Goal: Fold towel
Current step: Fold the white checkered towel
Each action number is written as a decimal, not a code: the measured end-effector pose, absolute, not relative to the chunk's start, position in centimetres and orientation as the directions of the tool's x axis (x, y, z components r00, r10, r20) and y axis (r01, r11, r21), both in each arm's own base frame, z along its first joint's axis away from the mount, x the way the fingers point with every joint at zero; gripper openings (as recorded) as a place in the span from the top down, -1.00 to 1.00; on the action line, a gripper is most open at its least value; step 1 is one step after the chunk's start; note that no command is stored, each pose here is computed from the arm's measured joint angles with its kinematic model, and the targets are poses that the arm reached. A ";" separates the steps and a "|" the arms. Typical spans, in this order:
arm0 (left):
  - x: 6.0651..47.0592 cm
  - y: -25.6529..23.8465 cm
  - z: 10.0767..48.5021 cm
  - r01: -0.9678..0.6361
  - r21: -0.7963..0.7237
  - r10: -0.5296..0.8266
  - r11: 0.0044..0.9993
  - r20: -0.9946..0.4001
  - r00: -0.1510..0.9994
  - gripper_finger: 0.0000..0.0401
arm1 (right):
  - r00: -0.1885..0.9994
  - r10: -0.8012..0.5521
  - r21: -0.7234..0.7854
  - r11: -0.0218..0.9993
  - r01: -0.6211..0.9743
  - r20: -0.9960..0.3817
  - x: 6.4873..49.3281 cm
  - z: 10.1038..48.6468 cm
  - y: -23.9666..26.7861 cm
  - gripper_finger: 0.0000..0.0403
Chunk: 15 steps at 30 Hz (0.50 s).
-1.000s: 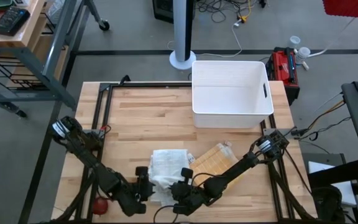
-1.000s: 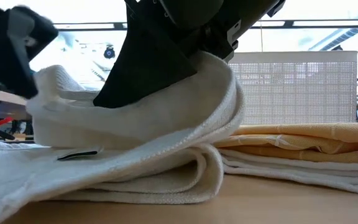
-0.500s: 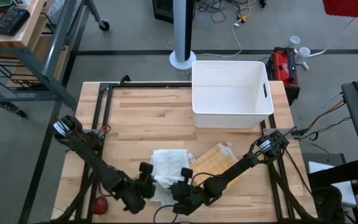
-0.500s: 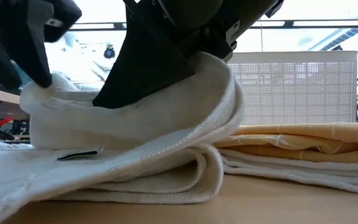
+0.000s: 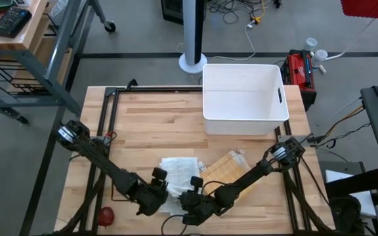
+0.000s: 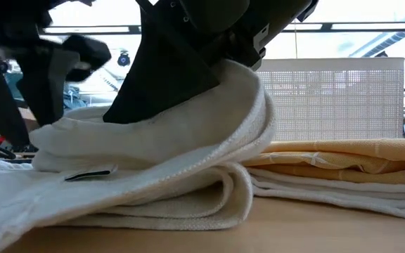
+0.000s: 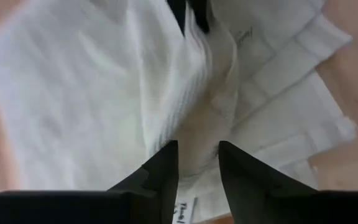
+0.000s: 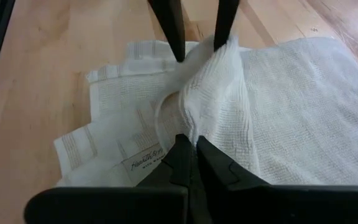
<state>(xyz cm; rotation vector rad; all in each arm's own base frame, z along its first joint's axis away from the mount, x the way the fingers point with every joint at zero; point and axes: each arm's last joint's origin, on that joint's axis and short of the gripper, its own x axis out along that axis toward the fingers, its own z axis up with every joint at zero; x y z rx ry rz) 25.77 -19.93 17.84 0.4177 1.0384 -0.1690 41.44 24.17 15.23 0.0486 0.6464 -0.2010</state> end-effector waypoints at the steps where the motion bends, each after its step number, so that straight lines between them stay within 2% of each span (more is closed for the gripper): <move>1: 25.8 -19.7 17.6 0.335 0.230 0.040 0.914 -0.872 0.488 0.46 | 0.780 -0.171 -0.017 0.979 0.201 -0.603 41.4 15.2 24.2 0.99; 9: 26.0 -19.3 16.5 0.323 0.126 -0.047 0.938 -0.877 0.479 0.51 | 0.780 -0.170 -0.017 0.979 0.201 -0.603 41.4 15.2 24.2 0.99; 15: 26.3 -19.7 16.7 0.284 -0.041 -0.169 0.958 -0.879 0.446 0.64 | 0.779 -0.172 -0.017 0.979 0.203 -0.603 41.5 15.2 24.1 0.99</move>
